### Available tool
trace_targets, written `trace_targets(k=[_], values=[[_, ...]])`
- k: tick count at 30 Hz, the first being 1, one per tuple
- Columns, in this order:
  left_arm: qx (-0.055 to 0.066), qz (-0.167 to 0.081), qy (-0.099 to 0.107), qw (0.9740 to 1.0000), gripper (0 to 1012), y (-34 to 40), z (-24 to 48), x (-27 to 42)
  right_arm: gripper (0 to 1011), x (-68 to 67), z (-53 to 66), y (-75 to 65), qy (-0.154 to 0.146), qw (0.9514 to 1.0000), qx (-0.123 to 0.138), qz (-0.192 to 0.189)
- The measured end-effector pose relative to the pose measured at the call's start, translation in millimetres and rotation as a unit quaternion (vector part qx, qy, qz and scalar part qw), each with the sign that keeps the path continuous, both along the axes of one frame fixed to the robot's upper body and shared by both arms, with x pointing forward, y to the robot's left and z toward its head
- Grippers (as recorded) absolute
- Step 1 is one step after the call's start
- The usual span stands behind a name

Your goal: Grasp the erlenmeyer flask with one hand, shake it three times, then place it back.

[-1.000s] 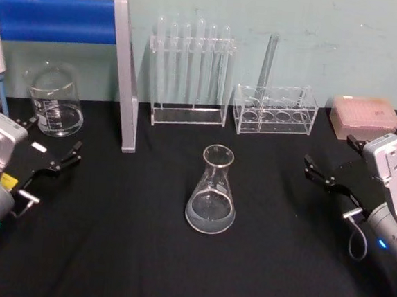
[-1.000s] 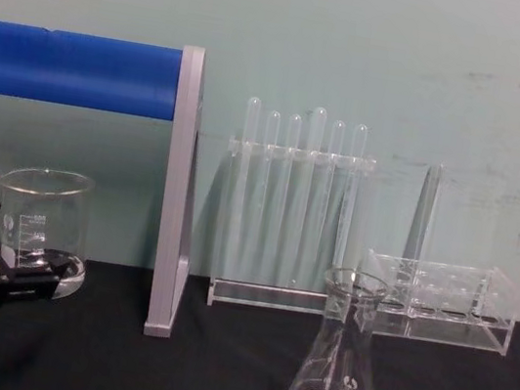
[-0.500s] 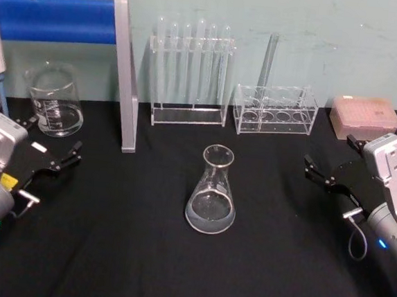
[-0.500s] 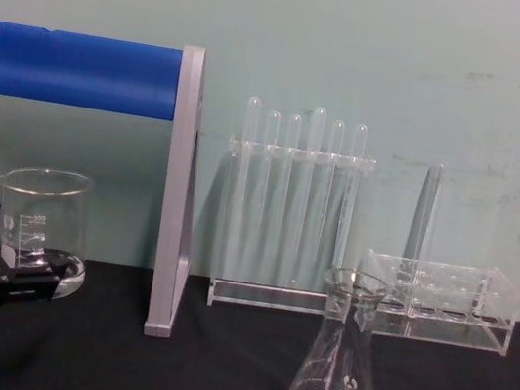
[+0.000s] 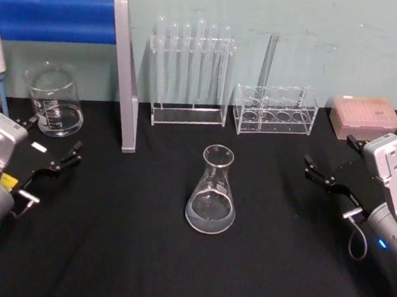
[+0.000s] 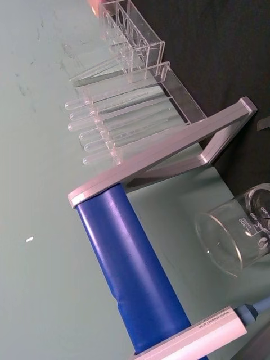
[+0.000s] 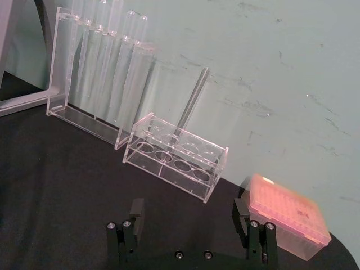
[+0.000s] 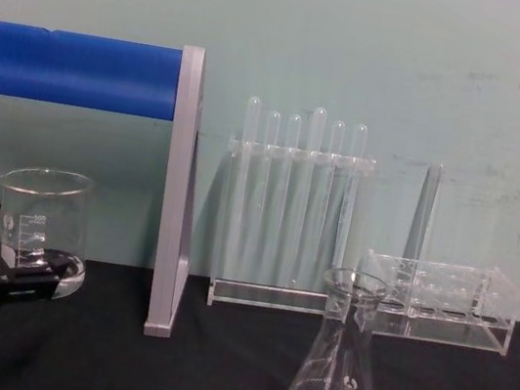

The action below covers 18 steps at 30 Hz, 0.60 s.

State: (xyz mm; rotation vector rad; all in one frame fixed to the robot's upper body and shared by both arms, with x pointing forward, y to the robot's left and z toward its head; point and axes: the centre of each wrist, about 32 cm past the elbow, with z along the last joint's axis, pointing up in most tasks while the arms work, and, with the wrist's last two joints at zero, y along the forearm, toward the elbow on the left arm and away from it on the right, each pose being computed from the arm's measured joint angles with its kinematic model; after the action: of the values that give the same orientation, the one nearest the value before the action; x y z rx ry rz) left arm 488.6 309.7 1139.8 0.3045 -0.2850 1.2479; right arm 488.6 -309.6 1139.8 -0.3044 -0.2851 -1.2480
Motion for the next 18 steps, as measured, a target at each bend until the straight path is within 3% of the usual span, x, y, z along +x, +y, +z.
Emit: trace_targets(k=[18], values=[[0.000,0.000,0.000,1.0000,1001,0.0,0.0,0.0,1002,-0.7,-0.8,-0.7,0.005,1.0000,0.004,0.003]])
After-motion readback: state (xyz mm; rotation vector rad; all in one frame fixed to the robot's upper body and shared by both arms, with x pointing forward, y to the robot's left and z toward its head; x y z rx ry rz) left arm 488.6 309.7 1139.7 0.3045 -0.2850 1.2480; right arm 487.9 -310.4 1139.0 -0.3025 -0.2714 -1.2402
